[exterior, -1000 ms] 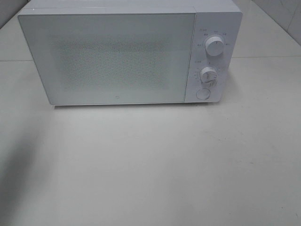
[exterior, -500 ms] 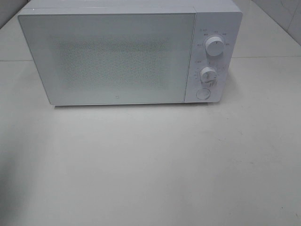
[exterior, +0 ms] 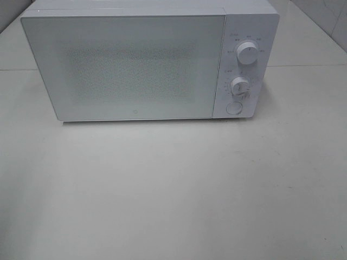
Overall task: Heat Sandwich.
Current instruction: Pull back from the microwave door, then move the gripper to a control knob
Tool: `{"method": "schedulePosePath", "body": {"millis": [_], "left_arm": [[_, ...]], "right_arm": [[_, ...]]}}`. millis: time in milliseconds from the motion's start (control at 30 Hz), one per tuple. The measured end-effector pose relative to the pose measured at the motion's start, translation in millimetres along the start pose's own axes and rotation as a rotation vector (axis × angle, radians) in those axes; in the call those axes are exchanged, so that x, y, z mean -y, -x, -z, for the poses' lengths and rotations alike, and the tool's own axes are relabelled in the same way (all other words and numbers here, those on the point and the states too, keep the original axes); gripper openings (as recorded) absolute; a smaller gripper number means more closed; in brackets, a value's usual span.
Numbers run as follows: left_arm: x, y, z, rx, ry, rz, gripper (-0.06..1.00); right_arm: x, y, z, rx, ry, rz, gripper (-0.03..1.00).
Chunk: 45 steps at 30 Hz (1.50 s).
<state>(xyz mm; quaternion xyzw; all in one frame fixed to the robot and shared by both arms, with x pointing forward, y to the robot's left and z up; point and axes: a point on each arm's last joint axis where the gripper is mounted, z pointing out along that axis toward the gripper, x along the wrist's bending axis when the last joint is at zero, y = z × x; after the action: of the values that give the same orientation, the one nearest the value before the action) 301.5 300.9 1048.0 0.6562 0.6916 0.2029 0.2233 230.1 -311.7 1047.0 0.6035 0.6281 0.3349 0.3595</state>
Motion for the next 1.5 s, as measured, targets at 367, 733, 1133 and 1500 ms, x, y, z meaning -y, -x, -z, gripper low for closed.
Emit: {"method": "schedulePosePath", "body": {"millis": [367, 733, 1133, 1500], "left_arm": [[33, 1, 26, 0.007, 0.324, -0.011, 0.99], [52, 2, 43, 0.009, 0.499, -0.021, 0.99], [52, 2, 43, 0.009, 0.502, -0.021, 0.99], [52, 2, 43, 0.009, 0.502, -0.021, 0.99]], "right_arm": [[0, 0, 0, 0.000, 0.000, 0.000, 0.75], [0, 0, 0, 0.000, 0.000, 0.000, 0.75], [0, 0, 0, 0.000, 0.000, 0.000, 0.75], [0, 0, 0, 0.000, 0.000, 0.000, 0.75]]}}
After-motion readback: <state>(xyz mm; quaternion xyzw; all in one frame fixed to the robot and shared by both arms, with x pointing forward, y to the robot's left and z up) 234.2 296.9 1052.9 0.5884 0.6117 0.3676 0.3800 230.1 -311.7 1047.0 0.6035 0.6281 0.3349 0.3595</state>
